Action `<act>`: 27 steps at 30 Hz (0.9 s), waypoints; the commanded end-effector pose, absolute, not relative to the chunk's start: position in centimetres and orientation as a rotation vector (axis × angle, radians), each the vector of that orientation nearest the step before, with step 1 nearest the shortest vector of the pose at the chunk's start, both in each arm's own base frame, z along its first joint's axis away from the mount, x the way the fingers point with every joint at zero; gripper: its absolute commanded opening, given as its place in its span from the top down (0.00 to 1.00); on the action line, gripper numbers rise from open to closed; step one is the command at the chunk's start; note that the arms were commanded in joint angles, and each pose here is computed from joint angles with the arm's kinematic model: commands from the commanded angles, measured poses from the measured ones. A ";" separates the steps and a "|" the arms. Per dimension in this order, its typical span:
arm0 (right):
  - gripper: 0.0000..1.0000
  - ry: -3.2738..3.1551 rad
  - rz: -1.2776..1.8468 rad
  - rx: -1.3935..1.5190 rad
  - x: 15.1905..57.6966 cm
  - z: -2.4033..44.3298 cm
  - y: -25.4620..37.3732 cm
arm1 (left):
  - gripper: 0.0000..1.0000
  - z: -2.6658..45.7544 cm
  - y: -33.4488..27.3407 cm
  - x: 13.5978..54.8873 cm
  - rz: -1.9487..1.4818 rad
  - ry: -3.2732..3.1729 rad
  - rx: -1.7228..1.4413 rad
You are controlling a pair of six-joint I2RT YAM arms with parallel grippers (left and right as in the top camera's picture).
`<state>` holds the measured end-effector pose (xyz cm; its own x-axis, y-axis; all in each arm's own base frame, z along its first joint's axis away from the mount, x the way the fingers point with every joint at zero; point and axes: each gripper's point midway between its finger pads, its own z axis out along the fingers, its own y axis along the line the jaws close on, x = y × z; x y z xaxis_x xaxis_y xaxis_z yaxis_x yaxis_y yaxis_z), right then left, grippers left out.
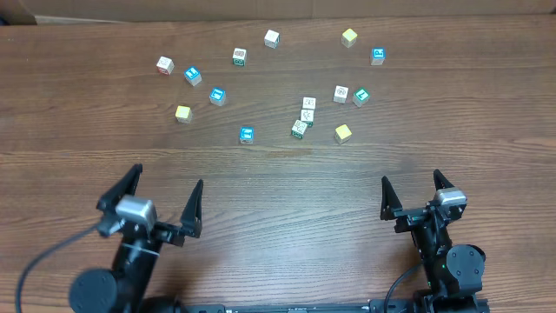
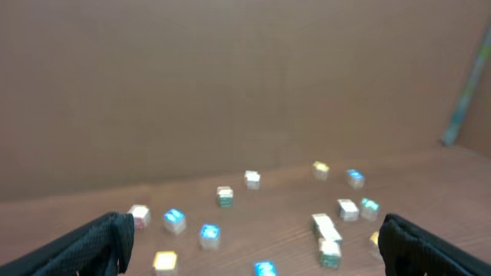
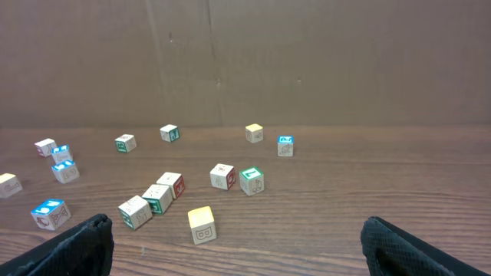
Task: Form a horizontal line
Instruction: 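Swing the left gripper out over the blocks toward the center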
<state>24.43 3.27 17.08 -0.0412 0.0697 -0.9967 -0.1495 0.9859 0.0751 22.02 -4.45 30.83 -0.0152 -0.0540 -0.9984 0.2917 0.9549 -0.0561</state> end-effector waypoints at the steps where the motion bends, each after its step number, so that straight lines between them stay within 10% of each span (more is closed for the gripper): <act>1: 0.00 1.594 0.175 -0.068 24.4 17.0 3.4 | 0.00 33.6 -6.3 22.8 -0.390 1.623 0.271; 27: 0.00 1.594 0.175 -0.068 24.4 17.0 3.4 | 0.01 41.7 -10.0 44.8 -0.633 2.012 0.417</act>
<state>24.43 3.27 17.08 -0.0412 0.0697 -0.9967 -0.1495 0.9859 0.0751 43.58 -8.64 41.96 -0.5032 0.0189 -0.8639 0.4866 0.8324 -0.2652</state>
